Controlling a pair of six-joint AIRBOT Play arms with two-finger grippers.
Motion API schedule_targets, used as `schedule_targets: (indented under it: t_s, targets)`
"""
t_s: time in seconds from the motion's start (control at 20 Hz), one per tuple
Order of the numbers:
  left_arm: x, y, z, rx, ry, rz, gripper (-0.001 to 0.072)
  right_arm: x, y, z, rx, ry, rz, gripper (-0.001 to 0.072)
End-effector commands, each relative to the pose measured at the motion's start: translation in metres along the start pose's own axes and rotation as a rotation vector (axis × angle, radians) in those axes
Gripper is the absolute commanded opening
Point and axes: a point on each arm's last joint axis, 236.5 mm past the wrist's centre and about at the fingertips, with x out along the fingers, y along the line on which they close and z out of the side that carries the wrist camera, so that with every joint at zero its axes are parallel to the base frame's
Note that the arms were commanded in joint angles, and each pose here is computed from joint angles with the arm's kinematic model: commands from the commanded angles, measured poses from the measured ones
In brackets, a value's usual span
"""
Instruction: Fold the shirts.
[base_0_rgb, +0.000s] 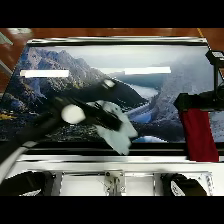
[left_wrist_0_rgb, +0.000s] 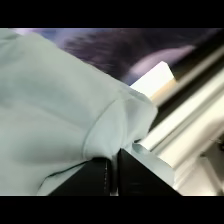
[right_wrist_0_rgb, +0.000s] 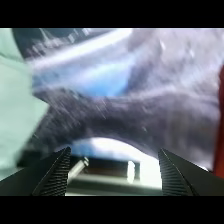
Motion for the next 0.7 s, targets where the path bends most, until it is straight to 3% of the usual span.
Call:
schedule_targets:
  t_s: [0.0,0.05,0.35,0.5,0.65]
  targets:
    - [0.073,-0.047,-0.026,-0.055,0.037,-0.105,0.0345,0.001,-0.021,-0.017,-0.004,0.061,-0.089,0.0667]
    - [0.077,-0.037,-0.028,-0.068,0.077,-0.088,0.0720,0.004,-0.024,-0.019,-0.004,0.067,-0.099,0.0667]
    - [-0.047,0.167,-0.027,-0.205,0.234,0.303,0.0712,0.035,-0.062,-0.060,-0.024,0.216,-0.243,0.0667]
    - [-0.102,0.244,-0.046,-0.460,0.152,0.348,0.0713,0.059,-0.066,-0.095,-0.001,0.323,-0.197,0.0666]
    - [-0.106,0.295,-0.108,-0.725,0.198,0.320,0.0714,0.082,-0.045,-0.120,0.096,0.369,-0.016,0.0666]
